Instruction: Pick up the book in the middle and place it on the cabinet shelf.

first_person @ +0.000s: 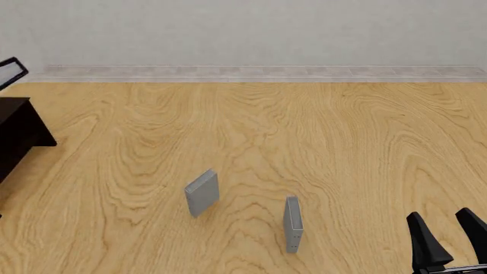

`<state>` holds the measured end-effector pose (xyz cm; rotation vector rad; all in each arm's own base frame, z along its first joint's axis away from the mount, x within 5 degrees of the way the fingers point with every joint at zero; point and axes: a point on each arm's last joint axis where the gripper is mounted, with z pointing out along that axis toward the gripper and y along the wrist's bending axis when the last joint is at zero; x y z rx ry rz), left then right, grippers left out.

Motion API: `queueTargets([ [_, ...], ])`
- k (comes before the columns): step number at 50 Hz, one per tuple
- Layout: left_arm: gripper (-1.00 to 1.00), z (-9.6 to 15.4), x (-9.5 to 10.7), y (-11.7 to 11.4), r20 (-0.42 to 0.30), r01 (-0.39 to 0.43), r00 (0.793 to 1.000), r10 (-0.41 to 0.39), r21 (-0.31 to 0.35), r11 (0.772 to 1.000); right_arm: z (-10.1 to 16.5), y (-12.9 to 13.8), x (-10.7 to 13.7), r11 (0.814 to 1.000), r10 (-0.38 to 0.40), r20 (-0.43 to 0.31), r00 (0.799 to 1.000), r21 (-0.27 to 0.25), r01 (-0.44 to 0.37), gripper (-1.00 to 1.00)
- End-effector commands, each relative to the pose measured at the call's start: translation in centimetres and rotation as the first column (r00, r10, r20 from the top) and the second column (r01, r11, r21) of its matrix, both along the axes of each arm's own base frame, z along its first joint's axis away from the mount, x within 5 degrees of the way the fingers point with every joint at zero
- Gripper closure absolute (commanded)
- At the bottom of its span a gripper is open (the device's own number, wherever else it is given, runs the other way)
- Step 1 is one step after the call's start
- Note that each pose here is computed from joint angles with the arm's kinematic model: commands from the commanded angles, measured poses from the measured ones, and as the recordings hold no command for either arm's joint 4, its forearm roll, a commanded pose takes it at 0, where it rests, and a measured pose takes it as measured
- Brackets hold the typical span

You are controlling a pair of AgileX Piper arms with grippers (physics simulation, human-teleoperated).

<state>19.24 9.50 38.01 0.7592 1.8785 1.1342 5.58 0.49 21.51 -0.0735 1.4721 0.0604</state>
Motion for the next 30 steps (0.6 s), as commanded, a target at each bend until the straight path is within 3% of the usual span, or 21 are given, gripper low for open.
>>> queueTargets([
  [1, 1.0, -0.3, 0.2, 3.0, 0.049, -0.094, 0.995, 0.089, 0.12, 0.988, 0.0, 0.0, 0.0, 1.0, 0.0, 0.0, 1.0, 0.0, 0.0, -1.0],
  [3, 1.0, 0.9, 0.5, 3.4, 0.076, -0.11, 0.992, 0.103, 0.097, 0.989, 0.0, 0.0, 0.0, 1.0, 0.0, 0.0, 1.0, 0.0, 0.0, -1.0],
  [9, 1.0, 1.4, 1.2, 4.5, 0.081, -0.137, 0.988, 0.131, 0.071, 0.988, 0.0, 0.0, 0.0, 1.0, 0.0, 0.0, 1.0, 0.0, 0.0, -1.0],
  [20, 1.0, 1.2, 2.9, 6.1, 0.101, -0.156, 0.984, 0.15, 0.053, 0.986, 0.0, 0.0, 0.0, 1.0, 0.0, 0.0, 1.0, 0.0, 0.0, -1.0],
  [30, 1.0, -1.1, 4.7, 7.0, 0.075, -0.155, 0.985, 0.157, -0.025, 0.988, 0.0, 0.0, 0.0, 1.0, 0.0, 0.0, 1.0, 0.0, 0.0, -1.0],
])
